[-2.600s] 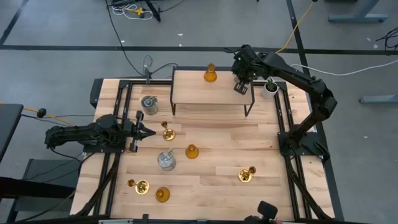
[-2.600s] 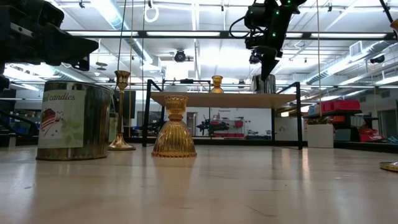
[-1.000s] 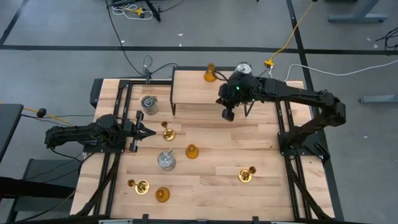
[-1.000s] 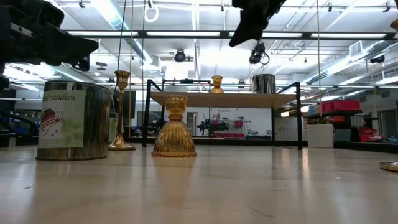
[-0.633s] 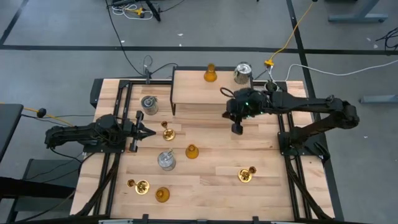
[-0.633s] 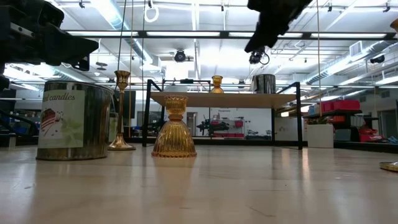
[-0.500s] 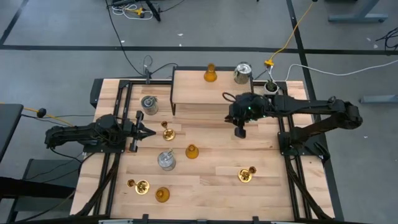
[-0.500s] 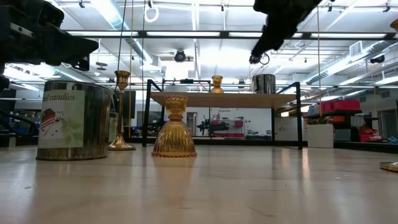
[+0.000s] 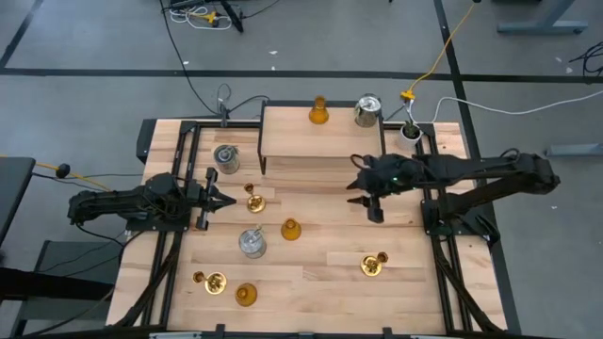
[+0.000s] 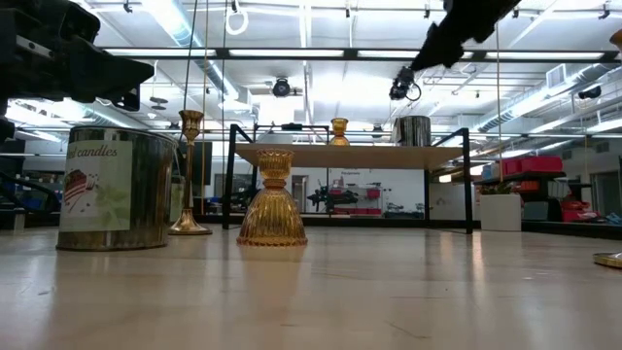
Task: Pick & Place candle stick holders
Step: Put the middle gold candle holder on the shelf
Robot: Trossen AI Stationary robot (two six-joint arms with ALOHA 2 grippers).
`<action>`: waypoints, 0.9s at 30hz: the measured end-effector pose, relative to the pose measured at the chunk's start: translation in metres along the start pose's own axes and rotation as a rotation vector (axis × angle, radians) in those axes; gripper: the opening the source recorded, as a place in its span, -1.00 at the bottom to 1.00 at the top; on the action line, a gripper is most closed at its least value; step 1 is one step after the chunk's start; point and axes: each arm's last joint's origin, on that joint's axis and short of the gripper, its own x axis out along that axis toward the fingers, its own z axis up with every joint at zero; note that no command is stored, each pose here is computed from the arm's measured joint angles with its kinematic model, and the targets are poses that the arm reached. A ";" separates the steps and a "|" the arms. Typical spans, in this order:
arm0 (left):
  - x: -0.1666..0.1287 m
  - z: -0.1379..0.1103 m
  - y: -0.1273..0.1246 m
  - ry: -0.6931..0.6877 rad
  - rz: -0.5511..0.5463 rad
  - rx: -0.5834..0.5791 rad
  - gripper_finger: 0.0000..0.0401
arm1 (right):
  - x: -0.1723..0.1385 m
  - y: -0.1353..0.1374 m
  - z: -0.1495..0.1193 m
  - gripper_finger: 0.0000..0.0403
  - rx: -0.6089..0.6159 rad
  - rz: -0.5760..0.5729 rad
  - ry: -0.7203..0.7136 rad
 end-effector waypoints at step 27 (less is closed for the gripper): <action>0.000 0.000 0.000 0.000 0.000 0.000 -0.91 | -0.043 0.041 -0.019 0.70 -0.044 0.168 0.058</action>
